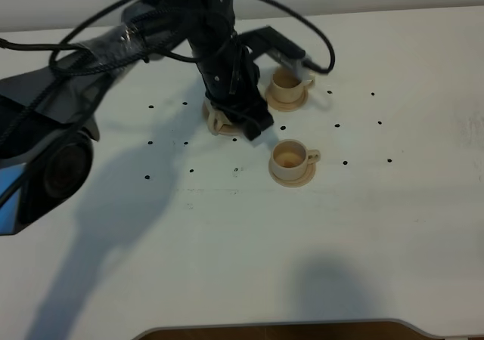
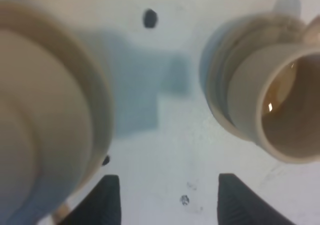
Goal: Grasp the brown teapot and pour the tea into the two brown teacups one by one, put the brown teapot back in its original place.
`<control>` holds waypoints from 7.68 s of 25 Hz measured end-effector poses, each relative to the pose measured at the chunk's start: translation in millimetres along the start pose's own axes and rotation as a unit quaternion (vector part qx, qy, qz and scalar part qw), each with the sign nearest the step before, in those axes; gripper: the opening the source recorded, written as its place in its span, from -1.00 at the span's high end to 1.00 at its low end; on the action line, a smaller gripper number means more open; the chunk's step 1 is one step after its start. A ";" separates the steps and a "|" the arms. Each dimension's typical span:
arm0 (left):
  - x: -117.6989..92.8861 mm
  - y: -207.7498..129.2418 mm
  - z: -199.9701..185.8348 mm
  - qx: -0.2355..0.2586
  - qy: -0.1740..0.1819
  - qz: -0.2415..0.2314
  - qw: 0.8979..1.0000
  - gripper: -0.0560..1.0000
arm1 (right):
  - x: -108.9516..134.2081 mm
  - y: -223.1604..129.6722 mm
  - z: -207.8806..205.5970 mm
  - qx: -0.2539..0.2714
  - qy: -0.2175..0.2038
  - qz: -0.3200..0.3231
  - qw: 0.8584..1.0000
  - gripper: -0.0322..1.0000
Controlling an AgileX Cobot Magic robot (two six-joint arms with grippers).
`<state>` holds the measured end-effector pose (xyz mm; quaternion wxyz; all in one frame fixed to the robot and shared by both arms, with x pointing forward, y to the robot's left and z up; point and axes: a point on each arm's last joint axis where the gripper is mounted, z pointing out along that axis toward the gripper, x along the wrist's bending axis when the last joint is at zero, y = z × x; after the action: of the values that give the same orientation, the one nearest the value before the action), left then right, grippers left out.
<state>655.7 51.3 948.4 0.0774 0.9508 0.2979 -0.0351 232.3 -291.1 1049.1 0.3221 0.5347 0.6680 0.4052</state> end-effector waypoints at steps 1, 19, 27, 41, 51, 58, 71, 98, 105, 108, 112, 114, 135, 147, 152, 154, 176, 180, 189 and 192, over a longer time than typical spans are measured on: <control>-0.3 -0.3 -6.4 -0.004 0.007 -0.014 1.000 0.02 | 0.0 0.0 0.0 0.000 0.000 0.000 1.000 0.16; 15.9 -14.3 -32.8 0.003 0.088 -0.146 0.985 0.02 | 0.0 0.0 0.0 0.000 0.000 0.000 1.000 0.16; 29.4 -18.7 -1.9 0.036 0.077 -0.141 0.986 0.02 | 0.0 0.0 0.0 0.000 0.000 0.000 1.000 0.16; 31.0 -18.4 6.2 0.040 0.075 -0.137 0.987 0.02 | 0.0 0.0 0.0 0.000 0.000 0.000 1.000 0.16; 33.7 -15.6 13.7 0.028 0.079 -0.135 0.987 0.02 | 0.0 0.0 0.0 0.000 0.000 0.000 1.000 0.16; 33.6 -15.3 13.4 0.027 0.078 -0.134 0.987 0.02 | 0.0 0.0 0.0 0.000 0.000 0.000 1.000 0.16; 33.7 -14.7 13.5 0.023 0.077 -0.136 0.988 0.27 | 0.0 0.0 0.0 0.000 0.000 0.000 1.000 0.16; 31.2 -14.9 -2.8 0.015 0.083 -0.124 0.989 0.66 | 0.0 0.0 0.0 0.000 0.000 0.000 1.000 0.16; 30.0 -17.2 -19.3 0.015 0.098 -0.104 0.990 0.66 | 0.0 0.0 0.0 0.000 0.000 0.000 1.000 0.16; 29.6 -17.8 -28.7 0.010 0.109 -0.091 0.990 0.66 | 0.0 0.0 0.0 0.000 0.000 0.000 1.000 0.16; 30.0 -18.4 -32.2 0.012 0.116 -0.073 0.990 0.66 | 0.0 0.0 0.0 0.000 0.000 0.000 1.000 0.16; 30.2 -18.2 -32.2 0.013 0.117 -0.056 0.991 0.66 | 0.0 0.0 0.0 0.000 0.000 0.000 1.000 0.16; 32.7 -7.3 -36.7 -0.038 0.128 0.104 0.986 0.66 | 0.0 0.0 0.0 0.000 0.000 0.000 1.000 0.16; 37.3 -14.3 -36.9 -0.047 0.093 -0.055 0.993 0.66 | 0.0 0.0 0.0 0.000 0.000 0.001 1.000 0.16; 37.2 -14.6 -36.9 -0.048 0.091 -0.076 0.992 0.66 | 0.0 0.0 0.0 0.000 0.000 0.001 1.000 0.16; 37.4 -14.1 -37.0 -0.051 0.092 -0.079 0.991 0.66 | 0.0 0.0 0.0 0.000 0.000 0.001 1.000 0.16; 32.3 -22.9 -41.5 -0.006 0.076 -0.071 0.995 0.66 | 0.0 0.0 0.0 0.000 0.000 0.001 1.000 0.16; 31.3 -22.6 -41.6 -0.006 0.076 -0.074 0.994 0.66 | 0.0 0.0 0.0 0.000 0.000 0.001 1.000 0.16; 26.3 -20.4 -44.7 -0.011 0.073 -0.075 0.994 0.66 | 0.0 0.0 0.0 0.000 0.000 0.001 1.000 0.16; 24.8 -21.4 -55.3 -0.019 0.082 -0.076 0.994 0.66 | 0.0 0.0 0.0 0.000 0.000 0.001 1.000 0.16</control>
<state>664.9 91.8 997.3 0.0676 0.9235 0.3753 0.0423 232.3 -291.1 1049.1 0.3218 0.5351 0.6677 0.4053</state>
